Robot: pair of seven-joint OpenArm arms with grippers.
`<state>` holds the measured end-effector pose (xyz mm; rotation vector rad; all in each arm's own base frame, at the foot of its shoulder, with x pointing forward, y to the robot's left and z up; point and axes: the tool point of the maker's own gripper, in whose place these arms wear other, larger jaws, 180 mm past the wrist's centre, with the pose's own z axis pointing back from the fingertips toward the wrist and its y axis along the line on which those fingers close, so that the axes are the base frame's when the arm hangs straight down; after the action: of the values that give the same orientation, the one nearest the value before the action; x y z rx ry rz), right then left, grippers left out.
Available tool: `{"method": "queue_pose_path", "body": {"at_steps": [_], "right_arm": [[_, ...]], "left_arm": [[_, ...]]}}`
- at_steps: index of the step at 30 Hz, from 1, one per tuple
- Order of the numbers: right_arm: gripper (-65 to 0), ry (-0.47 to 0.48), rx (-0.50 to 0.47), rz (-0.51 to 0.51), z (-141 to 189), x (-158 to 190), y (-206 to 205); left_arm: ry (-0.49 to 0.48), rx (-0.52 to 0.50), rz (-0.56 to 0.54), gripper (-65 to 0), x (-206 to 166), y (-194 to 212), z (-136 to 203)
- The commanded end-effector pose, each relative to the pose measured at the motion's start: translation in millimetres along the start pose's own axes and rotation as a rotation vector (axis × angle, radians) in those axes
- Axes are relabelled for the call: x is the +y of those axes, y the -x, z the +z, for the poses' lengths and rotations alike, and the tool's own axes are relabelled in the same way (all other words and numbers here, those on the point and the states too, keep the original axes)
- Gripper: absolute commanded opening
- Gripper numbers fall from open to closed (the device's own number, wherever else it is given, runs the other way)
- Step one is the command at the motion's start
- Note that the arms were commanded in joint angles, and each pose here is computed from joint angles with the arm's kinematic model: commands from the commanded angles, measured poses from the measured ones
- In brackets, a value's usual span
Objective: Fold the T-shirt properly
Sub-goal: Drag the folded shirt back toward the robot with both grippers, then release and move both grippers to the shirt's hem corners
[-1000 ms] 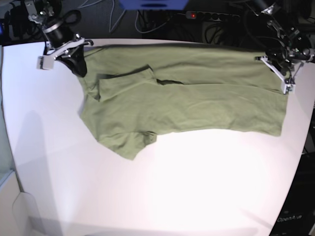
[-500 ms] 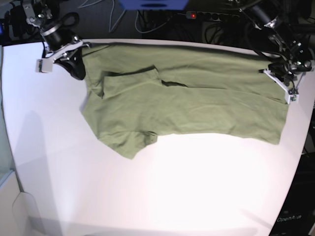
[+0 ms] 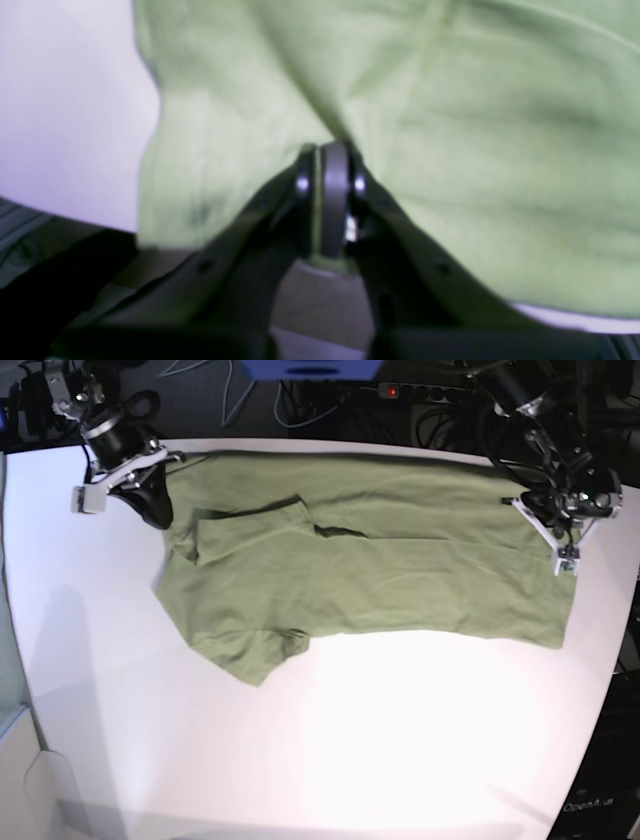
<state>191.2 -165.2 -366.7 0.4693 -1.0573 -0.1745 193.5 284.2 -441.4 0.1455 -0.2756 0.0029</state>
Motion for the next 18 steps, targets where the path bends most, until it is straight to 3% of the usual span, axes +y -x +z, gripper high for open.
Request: {"method": "queue_pose_path", "body": {"at_steps": [1,15,18], "right_arm": [[-64.9,-0.016,-0.033,0.009,0.4,3.2,-10.6],[-64.7,-0.023,-0.046,0.015,-2.4,4.6,-15.6],[-64.7,-0.024,-0.012,0.017,-3.6,4.8,-10.8]], "left_arm": [[0.025,0.036,-0.013,-61.9,-9.8,6.8,0.9],[-0.094,0.010,-0.029,-61.9,22.2,-5.6,33.5],[-0.105,0.005,-0.030,-61.9,24.6,-7.8,37.2]]}}
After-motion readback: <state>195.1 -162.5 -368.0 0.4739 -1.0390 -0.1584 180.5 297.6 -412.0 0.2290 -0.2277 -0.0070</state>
